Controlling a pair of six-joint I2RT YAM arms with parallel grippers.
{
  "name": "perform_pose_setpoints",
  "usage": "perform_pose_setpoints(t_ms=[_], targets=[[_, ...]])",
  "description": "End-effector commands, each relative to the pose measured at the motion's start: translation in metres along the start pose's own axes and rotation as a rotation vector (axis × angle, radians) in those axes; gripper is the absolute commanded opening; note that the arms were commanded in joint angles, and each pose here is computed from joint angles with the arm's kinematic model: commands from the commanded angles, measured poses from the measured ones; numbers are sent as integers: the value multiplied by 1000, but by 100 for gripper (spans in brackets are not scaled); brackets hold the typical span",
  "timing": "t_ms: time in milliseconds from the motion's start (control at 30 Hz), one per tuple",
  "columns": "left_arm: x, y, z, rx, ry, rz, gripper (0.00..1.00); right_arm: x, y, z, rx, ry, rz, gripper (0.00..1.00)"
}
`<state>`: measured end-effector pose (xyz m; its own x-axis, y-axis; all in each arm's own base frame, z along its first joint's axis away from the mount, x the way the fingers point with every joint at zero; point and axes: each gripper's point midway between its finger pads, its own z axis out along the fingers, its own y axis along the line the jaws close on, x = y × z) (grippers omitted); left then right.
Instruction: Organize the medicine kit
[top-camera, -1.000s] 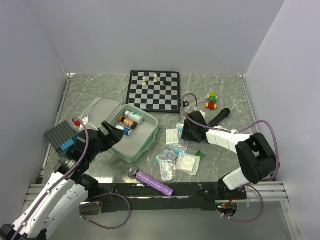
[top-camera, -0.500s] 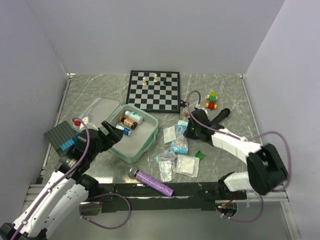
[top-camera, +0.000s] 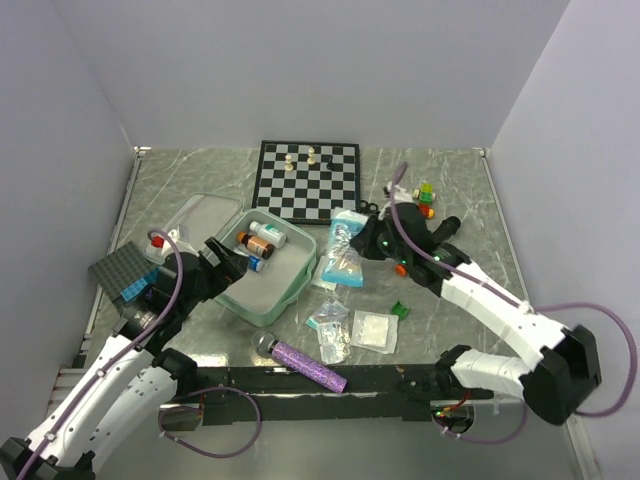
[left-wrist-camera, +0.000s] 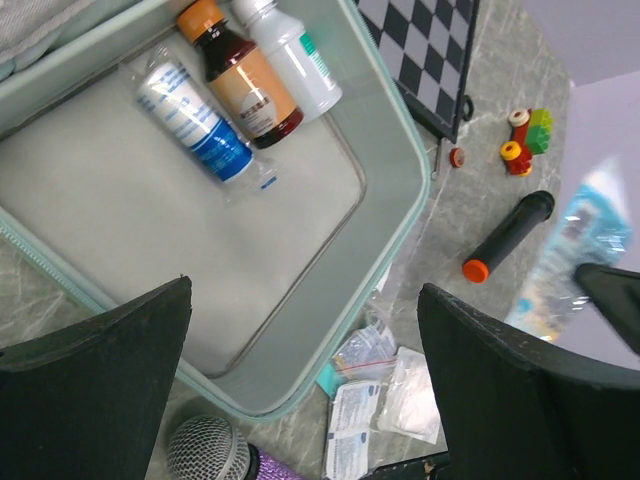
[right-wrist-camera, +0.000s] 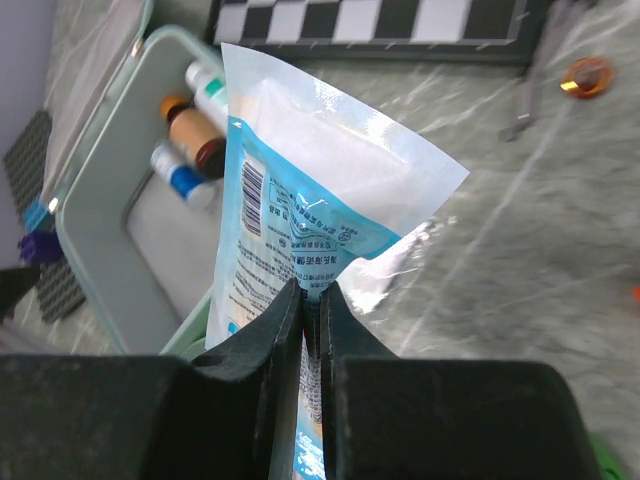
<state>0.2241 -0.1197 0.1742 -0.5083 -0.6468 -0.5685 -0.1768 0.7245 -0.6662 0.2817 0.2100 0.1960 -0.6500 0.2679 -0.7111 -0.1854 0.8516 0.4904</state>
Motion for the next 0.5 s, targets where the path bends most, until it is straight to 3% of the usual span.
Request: perform_pose_setpoints(t_ms=[0, 233, 467], targets=[[-23, -24, -11, 62, -65, -9, 99, 6, 56, 16, -121, 50, 20, 0], [-24, -18, -19, 67, -87, -36, 99, 22, 124, 54, -220, 107, 96, 0], [-25, -13, -22, 54, -103, -32, 99, 46, 125, 97, -138, 128, 294, 0]])
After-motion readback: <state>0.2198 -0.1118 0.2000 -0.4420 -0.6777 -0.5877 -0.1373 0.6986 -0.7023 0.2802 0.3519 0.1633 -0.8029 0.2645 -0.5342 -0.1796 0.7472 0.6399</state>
